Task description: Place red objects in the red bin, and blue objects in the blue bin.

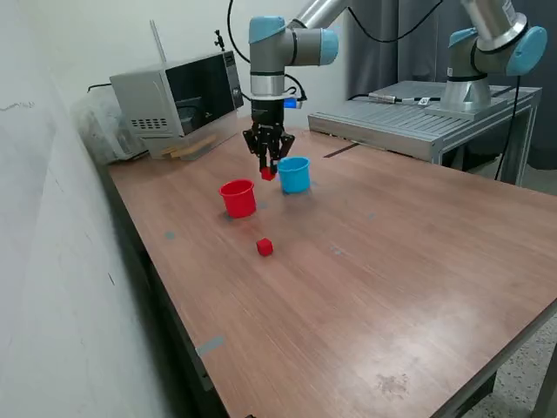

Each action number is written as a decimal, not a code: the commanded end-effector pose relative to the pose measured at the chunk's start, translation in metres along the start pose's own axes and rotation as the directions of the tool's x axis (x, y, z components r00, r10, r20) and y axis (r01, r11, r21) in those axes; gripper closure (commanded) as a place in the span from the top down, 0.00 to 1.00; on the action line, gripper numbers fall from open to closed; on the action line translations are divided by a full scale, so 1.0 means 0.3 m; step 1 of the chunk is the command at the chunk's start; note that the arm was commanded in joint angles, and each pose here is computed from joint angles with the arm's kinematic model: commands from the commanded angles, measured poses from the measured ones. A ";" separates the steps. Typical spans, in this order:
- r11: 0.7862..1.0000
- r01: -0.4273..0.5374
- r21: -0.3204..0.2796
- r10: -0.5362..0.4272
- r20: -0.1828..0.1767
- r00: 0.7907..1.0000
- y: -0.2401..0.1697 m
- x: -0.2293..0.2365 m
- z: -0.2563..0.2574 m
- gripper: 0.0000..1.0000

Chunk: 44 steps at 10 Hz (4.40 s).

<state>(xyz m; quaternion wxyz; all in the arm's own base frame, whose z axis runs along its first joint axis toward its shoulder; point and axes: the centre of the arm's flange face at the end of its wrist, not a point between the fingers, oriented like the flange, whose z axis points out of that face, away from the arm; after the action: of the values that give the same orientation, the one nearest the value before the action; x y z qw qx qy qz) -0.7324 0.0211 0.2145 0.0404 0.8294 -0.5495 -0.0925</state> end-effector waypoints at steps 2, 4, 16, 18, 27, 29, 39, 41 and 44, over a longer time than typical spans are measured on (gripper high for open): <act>0.996 -0.079 -0.033 0.081 0.083 0.993 0.043 -0.195 -0.044 0.00; 0.996 -0.087 -0.011 0.087 0.098 0.991 0.037 -0.202 -0.014 0.00; 0.992 -0.124 -0.001 0.123 0.092 0.988 0.071 -0.183 0.060 1.00; 0.984 -0.177 0.031 0.175 0.054 0.983 0.109 -0.022 0.092 1.00; 0.923 -0.359 0.141 0.372 -0.079 0.925 0.334 0.471 0.124 1.00; 0.924 -0.360 0.127 0.371 -0.072 0.926 0.379 0.451 0.144 1.00; 0.929 -0.355 0.106 0.361 -0.045 0.932 0.462 0.390 0.313 1.00; 0.922 -0.372 0.105 0.373 0.009 0.928 0.447 0.328 0.316 1.00; 0.918 -0.380 0.109 0.381 0.009 0.924 0.441 0.305 0.365 1.00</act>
<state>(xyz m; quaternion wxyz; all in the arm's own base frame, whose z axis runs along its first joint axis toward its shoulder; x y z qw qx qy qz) -0.8359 -0.1196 0.1293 0.0212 0.7115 -0.7009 -0.0457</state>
